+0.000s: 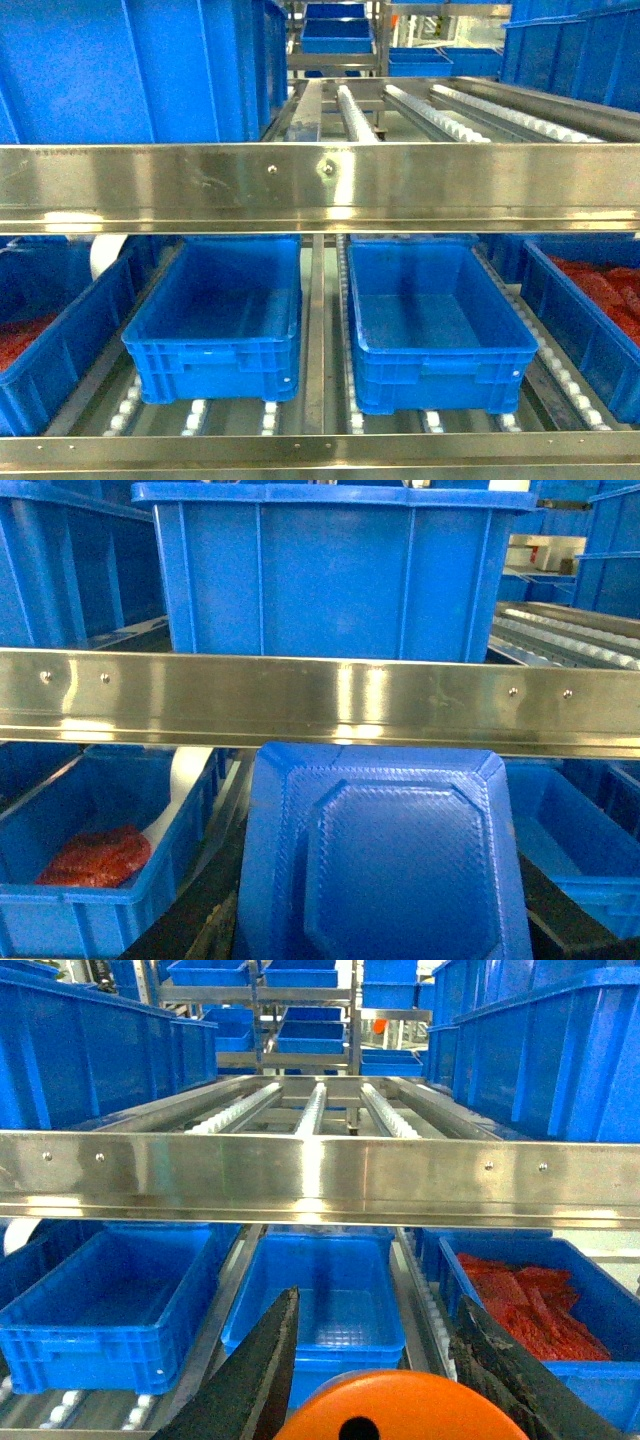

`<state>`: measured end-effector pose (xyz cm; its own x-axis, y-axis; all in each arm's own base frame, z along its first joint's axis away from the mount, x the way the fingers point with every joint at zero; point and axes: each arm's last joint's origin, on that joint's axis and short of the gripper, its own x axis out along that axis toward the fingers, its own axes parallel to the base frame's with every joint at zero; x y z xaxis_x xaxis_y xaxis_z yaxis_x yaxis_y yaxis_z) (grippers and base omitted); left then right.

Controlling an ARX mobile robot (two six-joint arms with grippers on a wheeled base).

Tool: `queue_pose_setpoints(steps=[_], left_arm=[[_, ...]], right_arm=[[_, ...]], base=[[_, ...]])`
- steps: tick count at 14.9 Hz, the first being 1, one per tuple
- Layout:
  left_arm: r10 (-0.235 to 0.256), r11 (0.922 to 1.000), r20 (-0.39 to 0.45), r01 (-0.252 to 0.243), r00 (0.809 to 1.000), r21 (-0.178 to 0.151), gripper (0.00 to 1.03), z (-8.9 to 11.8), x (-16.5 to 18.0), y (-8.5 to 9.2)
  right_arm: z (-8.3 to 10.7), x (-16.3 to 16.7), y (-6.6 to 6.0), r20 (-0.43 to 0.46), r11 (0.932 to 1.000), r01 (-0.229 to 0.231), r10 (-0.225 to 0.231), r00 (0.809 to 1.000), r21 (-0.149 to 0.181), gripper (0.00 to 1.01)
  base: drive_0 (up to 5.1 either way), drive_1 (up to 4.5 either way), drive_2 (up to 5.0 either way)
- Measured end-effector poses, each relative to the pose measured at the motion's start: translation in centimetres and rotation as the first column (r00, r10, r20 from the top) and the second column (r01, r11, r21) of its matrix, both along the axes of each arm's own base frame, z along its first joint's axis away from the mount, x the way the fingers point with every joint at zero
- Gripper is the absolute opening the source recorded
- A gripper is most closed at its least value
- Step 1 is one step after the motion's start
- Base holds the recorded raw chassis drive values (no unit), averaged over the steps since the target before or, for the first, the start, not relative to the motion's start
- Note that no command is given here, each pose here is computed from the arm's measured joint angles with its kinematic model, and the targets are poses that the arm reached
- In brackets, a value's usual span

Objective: Sort blue parts and orange caps into right shelf containers

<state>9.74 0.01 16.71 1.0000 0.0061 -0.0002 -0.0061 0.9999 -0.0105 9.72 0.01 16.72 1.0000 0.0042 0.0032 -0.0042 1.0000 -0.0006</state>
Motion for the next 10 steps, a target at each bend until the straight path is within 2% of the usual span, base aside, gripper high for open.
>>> queue_pose_setpoints(steps=[10], left_arm=[[-0.005,1.0,-0.002,0.005,1.0,0.0,0.44,-0.02,0.0,-0.02]], right_arm=[[-0.01,0.0,0.0,-0.001,1.0,0.001,-0.001,1.0,0.0,0.42]], base=[[0.0,0.0,0.0]])
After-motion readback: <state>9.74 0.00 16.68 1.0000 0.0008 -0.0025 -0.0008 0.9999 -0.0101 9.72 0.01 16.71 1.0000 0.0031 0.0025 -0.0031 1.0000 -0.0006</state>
